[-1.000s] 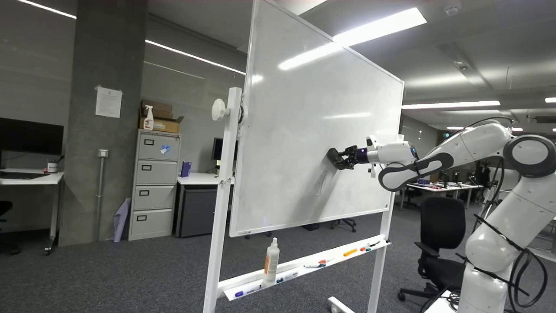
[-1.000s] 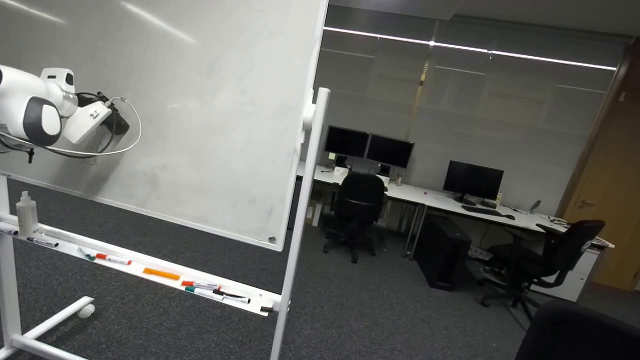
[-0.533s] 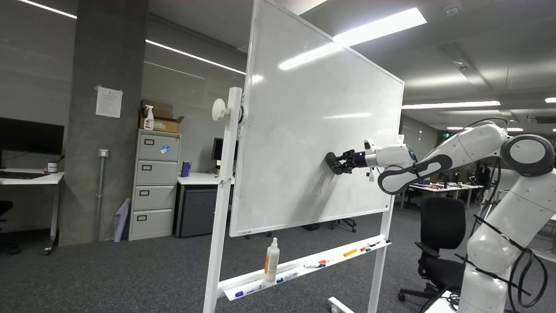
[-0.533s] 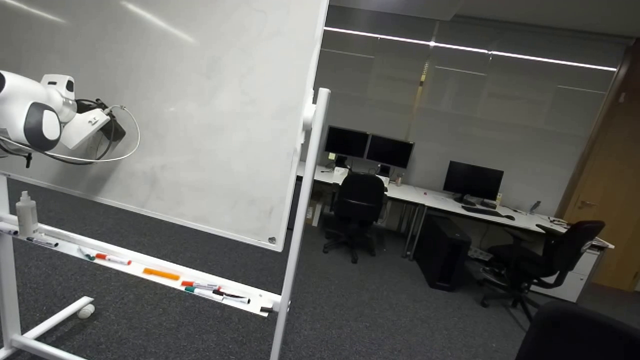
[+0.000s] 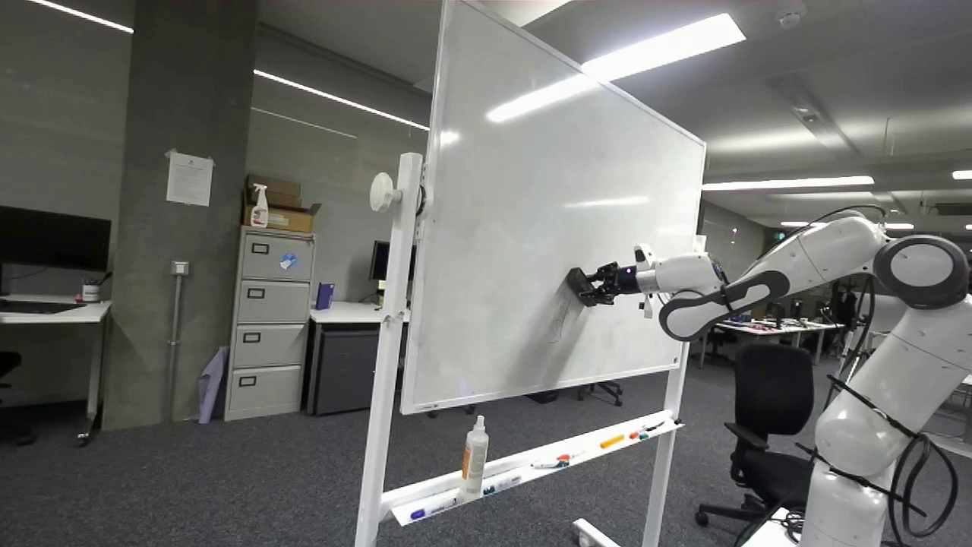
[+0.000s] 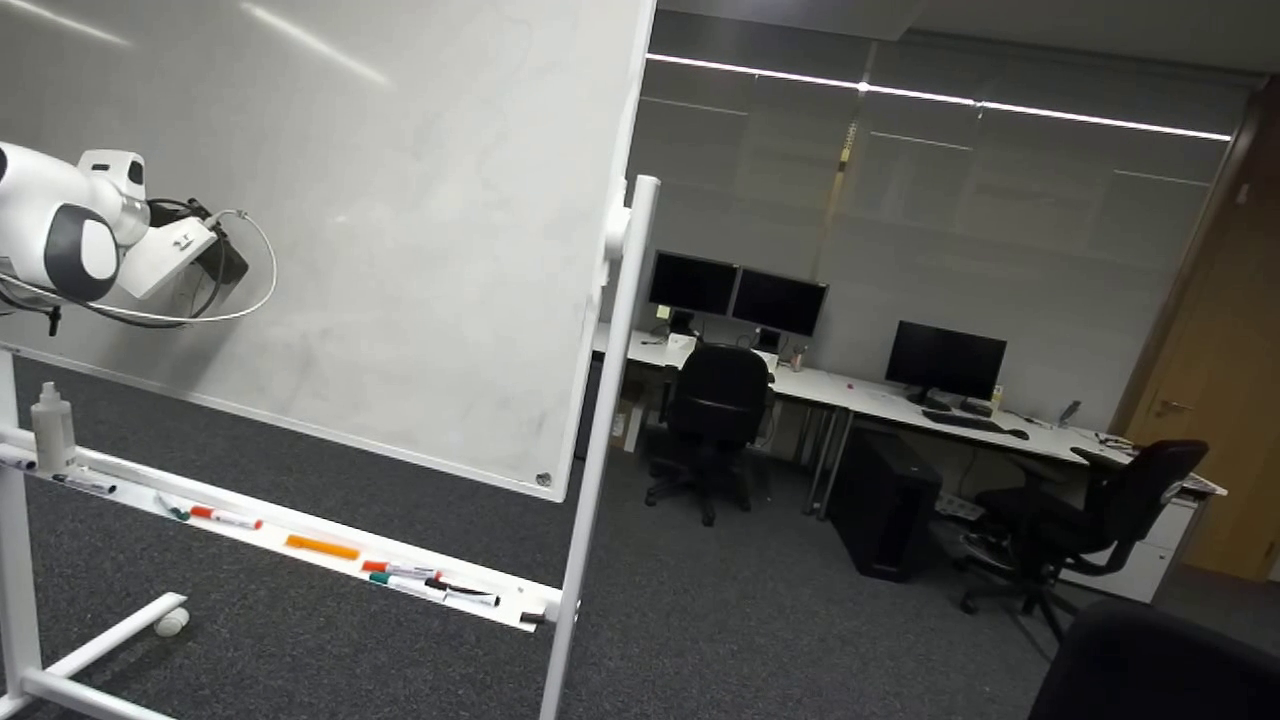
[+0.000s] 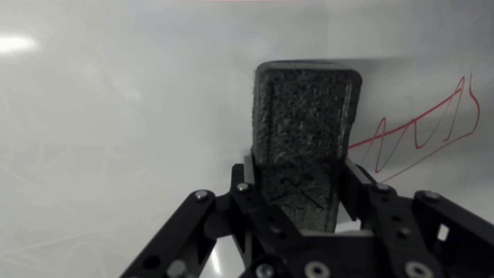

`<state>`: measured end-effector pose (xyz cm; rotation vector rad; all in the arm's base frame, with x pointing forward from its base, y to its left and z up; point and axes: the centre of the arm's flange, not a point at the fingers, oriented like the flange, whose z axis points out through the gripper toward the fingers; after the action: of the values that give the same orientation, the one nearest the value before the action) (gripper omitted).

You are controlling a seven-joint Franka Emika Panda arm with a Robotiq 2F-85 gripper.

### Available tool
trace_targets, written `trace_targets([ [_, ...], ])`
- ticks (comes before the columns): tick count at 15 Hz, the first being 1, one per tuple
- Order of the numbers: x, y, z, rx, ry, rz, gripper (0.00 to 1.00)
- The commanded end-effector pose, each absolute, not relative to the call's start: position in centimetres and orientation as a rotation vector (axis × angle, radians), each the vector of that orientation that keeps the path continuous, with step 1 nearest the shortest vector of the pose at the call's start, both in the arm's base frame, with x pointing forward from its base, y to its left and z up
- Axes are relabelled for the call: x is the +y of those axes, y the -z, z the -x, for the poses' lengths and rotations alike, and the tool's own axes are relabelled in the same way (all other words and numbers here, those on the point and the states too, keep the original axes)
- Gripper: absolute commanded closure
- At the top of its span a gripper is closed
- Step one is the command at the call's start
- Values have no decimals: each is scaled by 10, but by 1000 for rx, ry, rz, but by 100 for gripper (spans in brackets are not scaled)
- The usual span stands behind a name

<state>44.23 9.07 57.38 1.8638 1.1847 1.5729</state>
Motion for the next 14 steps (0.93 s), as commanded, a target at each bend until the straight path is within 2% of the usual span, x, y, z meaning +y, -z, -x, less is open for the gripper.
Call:
trace_targets([
  [1, 121, -553, -464, 1273, -1529, -1886, 70],
  [14, 180, -458, -484, 1527, -1282, -2058, 70],
])
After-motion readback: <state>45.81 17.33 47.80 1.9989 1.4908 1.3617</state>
